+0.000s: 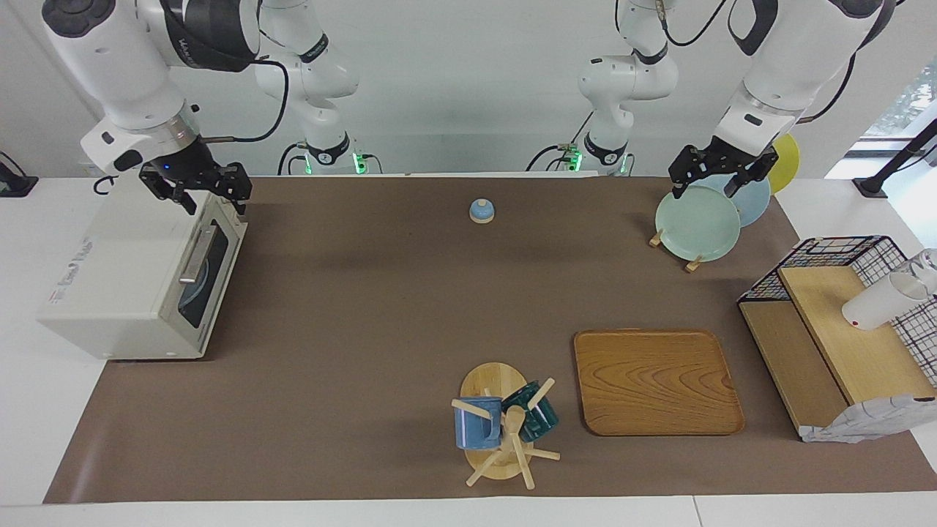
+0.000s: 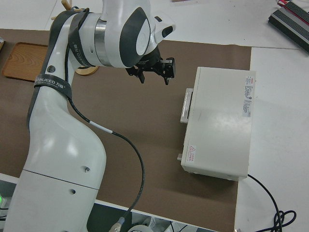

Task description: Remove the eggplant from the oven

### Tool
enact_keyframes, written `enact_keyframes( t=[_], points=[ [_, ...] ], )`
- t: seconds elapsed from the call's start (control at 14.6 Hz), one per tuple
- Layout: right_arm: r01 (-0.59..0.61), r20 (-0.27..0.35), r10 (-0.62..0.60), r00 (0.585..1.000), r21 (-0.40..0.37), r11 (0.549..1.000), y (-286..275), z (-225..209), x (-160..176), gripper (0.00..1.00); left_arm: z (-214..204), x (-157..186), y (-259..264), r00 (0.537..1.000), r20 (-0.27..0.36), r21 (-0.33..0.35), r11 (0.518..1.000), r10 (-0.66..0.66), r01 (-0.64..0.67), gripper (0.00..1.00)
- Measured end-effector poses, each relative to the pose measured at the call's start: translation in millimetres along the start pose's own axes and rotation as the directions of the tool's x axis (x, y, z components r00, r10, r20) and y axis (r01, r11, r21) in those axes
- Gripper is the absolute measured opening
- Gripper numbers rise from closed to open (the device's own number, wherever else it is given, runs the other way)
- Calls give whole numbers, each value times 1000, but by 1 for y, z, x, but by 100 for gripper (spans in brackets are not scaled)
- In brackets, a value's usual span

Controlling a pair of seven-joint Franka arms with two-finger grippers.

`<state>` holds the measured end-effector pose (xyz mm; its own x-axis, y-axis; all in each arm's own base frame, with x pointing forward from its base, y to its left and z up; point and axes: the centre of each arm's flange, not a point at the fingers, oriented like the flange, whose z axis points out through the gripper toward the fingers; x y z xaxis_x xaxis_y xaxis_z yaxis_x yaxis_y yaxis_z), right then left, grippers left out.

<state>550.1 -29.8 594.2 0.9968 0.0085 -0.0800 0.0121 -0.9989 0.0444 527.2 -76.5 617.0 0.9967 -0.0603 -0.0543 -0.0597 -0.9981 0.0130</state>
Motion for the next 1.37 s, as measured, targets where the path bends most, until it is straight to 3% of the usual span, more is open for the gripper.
enact_keyframes(
  t=[0.14,0.48,0.75,1.37],
  points=[
    [44,4,-44,999,1,999,1,3,0,47,0,0,0,1000,0,0,1000,0,0,100],
    [39,-16,-39,999,-2,999,26,43,4,1,0,0,0,1000,0,0,1000,0,0,100],
    [22,-1,-22,1000,-50,998,40,90,4,1,0,0,0,1000,0,0,1000,0,0,100],
    [62,33,-60,998,-67,996,69,117,-5,1,0,0,0,1000,0,0,1000,0,0,100]
  ],
)
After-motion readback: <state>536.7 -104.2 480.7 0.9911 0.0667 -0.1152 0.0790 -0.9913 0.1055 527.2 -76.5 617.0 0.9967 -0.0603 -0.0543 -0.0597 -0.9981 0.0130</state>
